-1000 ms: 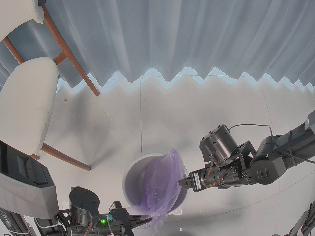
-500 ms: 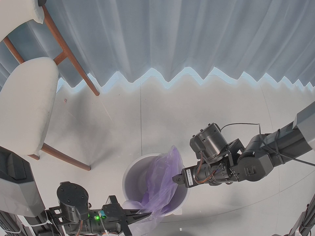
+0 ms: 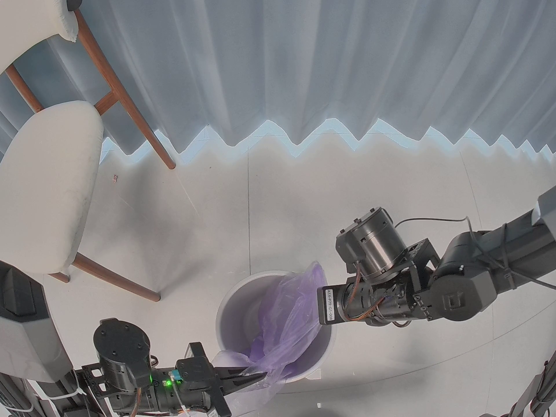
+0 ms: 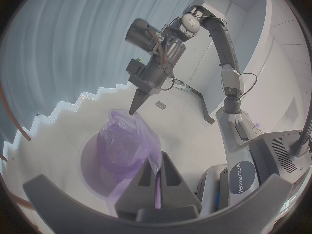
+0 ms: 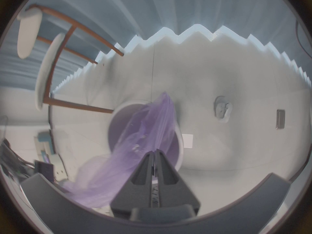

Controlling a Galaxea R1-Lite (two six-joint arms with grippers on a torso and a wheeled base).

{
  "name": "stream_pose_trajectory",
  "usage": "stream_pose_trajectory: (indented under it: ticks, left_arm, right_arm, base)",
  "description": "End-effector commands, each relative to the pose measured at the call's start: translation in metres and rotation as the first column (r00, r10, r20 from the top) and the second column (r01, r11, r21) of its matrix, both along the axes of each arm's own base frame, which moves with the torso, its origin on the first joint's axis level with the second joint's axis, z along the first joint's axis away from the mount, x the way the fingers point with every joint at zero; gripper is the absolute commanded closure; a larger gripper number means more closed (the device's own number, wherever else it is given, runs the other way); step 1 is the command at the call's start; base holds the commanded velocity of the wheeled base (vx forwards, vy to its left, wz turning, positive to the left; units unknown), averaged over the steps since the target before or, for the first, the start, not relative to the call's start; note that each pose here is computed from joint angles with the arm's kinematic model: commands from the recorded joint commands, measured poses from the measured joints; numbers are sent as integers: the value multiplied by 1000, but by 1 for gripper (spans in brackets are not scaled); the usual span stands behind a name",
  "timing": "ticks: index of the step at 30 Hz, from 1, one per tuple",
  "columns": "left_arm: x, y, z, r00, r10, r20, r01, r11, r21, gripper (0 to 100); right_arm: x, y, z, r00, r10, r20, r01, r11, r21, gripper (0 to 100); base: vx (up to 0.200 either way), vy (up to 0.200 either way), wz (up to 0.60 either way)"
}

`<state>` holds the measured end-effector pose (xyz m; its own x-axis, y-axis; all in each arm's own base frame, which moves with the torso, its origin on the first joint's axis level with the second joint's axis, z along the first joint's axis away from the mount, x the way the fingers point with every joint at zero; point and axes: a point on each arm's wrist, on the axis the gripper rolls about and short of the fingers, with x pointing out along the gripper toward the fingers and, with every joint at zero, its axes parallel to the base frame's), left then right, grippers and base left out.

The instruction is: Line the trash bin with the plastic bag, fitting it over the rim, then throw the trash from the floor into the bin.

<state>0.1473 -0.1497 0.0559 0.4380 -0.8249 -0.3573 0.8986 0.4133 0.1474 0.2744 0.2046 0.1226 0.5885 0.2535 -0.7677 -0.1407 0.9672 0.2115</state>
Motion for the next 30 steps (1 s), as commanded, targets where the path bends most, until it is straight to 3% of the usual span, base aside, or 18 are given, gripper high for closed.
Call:
stream_pose_trajectory:
  ticks: [1,3,4,5,8,11,18,20,23,26,30]
  left_arm:
    - [2,2,-1,1000,21,-7,-21,1000,2,100]
    - [8,2,0,999,39,0,-39,999,-7,100]
    - [8,2,0,999,39,0,-39,999,-7,100]
    - [12,1,-1,999,49,2,-49,999,-9,100]
    - [16,0,-2,998,56,1,-56,998,-10,100]
    - [21,-1,-2,998,69,9,-69,997,-15,100]
    - [36,-8,-1,995,91,44,-90,995,-36,100]
    - [42,-12,2,989,133,69,-130,990,-47,100]
    - [46,-13,4,980,176,89,-172,984,-49,100]
    - [42,-18,2,985,153,83,-150,988,-42,100]
    - [34,-25,-4,992,113,62,-111,993,-25,100]
  right_arm:
    - [-24,0,44,999,6,38,-13,982,190,100]
    - [-35,-6,66,999,17,30,-26,949,315,100]
    - [-35,-6,66,999,17,30,-26,949,315,100]
    - [-42,-12,79,999,32,5,-31,913,406,100]
    - [-47,-20,86,999,37,-12,-27,886,463,100]
    - [-46,-25,85,1000,27,2,-25,884,467,100]
    - [-38,-40,65,989,31,143,-91,895,438,100]
    - [-36,-44,56,983,25,180,-102,896,432,100]
    - [-37,-47,47,972,48,230,-133,919,372,100]
    - [-38,-47,39,968,72,240,-152,931,331,100]
    - [-38,-46,30,968,80,239,-158,931,329,100]
  base:
    - [0,0,0]
    - [0,0,0]
    - [0,0,0]
    - [0,0,0]
    - [0,0,0]
    - [0,0,0]
    - [0,0,0]
    - [0,0,0]
    - [0,0,0]
    - [0,0,0]
    - [0,0,0]
